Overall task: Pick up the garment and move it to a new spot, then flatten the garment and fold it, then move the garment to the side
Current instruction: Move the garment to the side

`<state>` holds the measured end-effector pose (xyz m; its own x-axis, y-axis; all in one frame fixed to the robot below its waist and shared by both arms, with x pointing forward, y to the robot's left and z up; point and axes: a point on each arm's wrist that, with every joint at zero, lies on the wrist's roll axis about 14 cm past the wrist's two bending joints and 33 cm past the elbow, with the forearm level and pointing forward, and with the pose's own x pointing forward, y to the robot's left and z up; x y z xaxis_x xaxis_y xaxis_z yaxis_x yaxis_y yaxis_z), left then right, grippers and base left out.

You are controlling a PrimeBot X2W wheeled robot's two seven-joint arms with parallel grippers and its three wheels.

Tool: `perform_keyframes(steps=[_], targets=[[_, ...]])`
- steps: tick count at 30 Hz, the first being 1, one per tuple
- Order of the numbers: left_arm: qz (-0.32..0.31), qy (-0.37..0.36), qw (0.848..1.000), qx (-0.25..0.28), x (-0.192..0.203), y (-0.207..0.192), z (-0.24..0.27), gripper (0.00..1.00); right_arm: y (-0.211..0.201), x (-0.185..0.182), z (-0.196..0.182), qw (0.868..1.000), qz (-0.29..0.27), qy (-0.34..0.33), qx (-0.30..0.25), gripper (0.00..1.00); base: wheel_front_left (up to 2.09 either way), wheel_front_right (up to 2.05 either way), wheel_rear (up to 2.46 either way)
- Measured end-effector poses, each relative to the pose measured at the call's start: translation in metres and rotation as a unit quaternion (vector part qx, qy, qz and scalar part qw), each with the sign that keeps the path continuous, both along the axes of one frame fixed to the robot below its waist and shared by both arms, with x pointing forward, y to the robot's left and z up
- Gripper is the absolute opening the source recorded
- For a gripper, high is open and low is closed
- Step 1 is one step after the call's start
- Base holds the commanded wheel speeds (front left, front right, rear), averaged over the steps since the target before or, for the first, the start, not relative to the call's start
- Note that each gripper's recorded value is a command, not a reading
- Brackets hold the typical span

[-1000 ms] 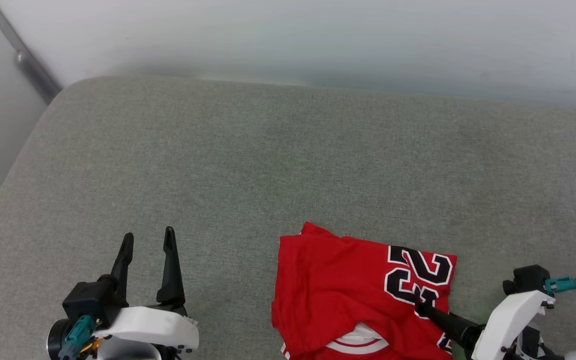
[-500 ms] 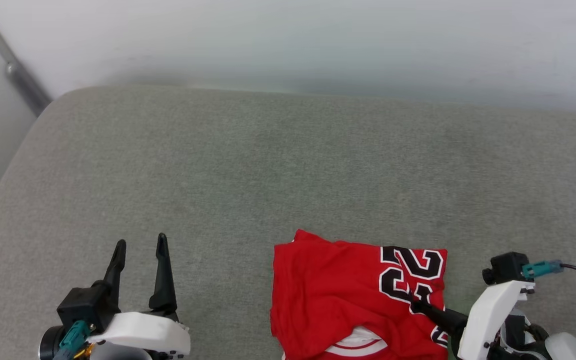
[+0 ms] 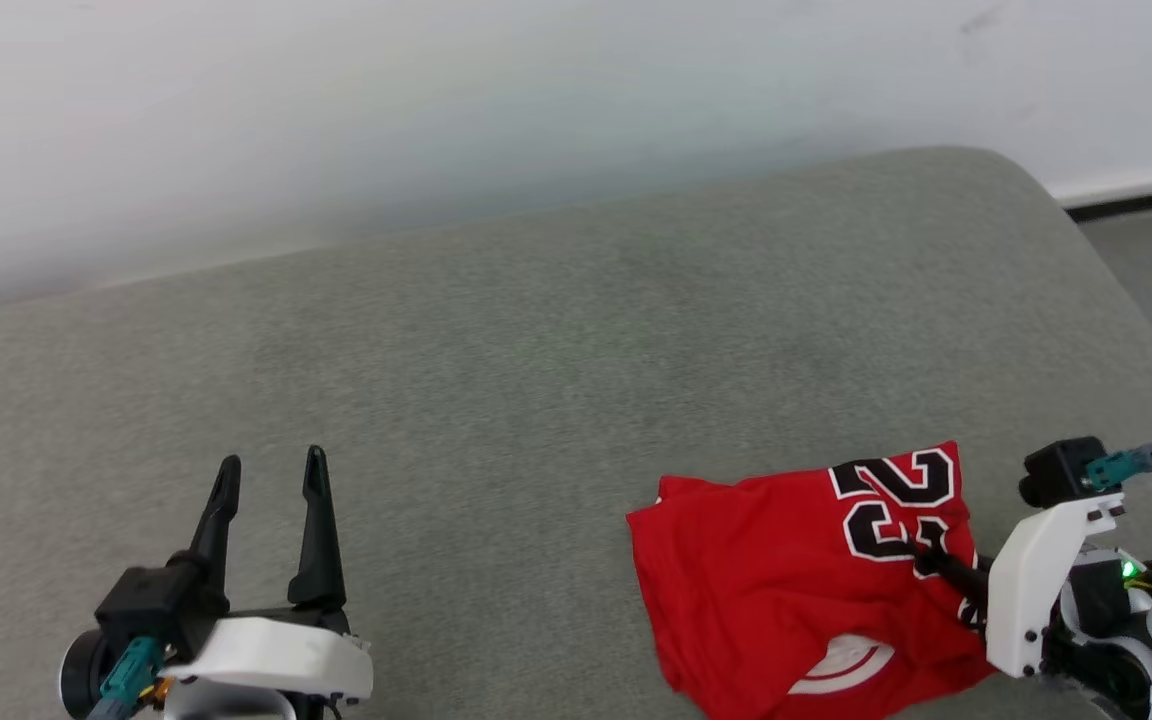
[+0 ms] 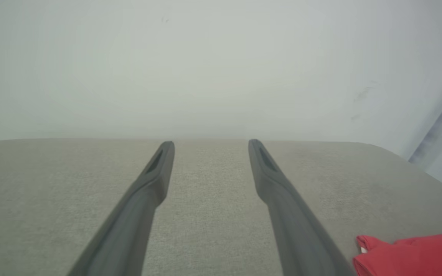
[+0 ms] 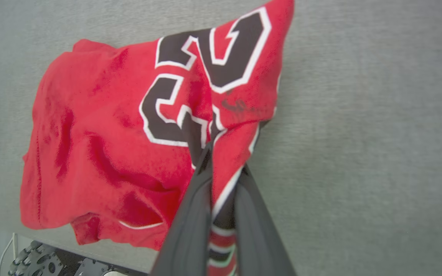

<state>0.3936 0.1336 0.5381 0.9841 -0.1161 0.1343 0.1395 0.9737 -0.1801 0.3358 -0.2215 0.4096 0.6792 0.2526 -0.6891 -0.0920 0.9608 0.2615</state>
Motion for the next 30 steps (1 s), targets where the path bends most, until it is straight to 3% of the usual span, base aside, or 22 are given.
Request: perform_keyframes(steps=[7, 15, 22, 28, 29, 30], targets=[[-0.103, -0.026, 0.994, 0.003, 0.039, -0.073, 0.01, 1.0, -0.082, 0.005, 0.02, 0.99, -0.113, -0.058, -0.055, 0.0, 0.0, 0.0, 0.0], [-0.186, -0.024, 0.982, 0.008, 0.091, -0.127, -0.011, 1.0, -0.168, 0.046, 0.034, 0.962, -0.218, -0.108, -0.127, 0.0, 0.0, 0.0, 0.0], [-0.218, -0.005, 0.976, 0.003, 0.124, -0.147, -0.046, 1.0, -0.236, 0.06, 0.028, 0.934, -0.276, -0.104, -0.2, 0.0, 0.0, 0.0, 0.0], [-0.21, 0.009, 0.978, 0.006, 0.138, -0.139, -0.069, 1.0, -0.241, 0.071, -0.007, 0.932, -0.282, -0.078, -0.214, 0.0, 0.0, 0.0, 0.0], [-0.206, 0.01, 0.978, 0.007, 0.14, -0.136, -0.071, 1.0, -0.24, 0.072, -0.012, 0.932, -0.282, -0.077, -0.216, 0.18, 0.0, 0.0, 0.0], [-0.203, 0.011, 0.979, 0.009, 0.14, -0.133, -0.072, 1.0, -0.24, 0.072, -0.017, 0.931, -0.281, -0.075, -0.219, 1.0, 0.0, 0.0, 0.0]])
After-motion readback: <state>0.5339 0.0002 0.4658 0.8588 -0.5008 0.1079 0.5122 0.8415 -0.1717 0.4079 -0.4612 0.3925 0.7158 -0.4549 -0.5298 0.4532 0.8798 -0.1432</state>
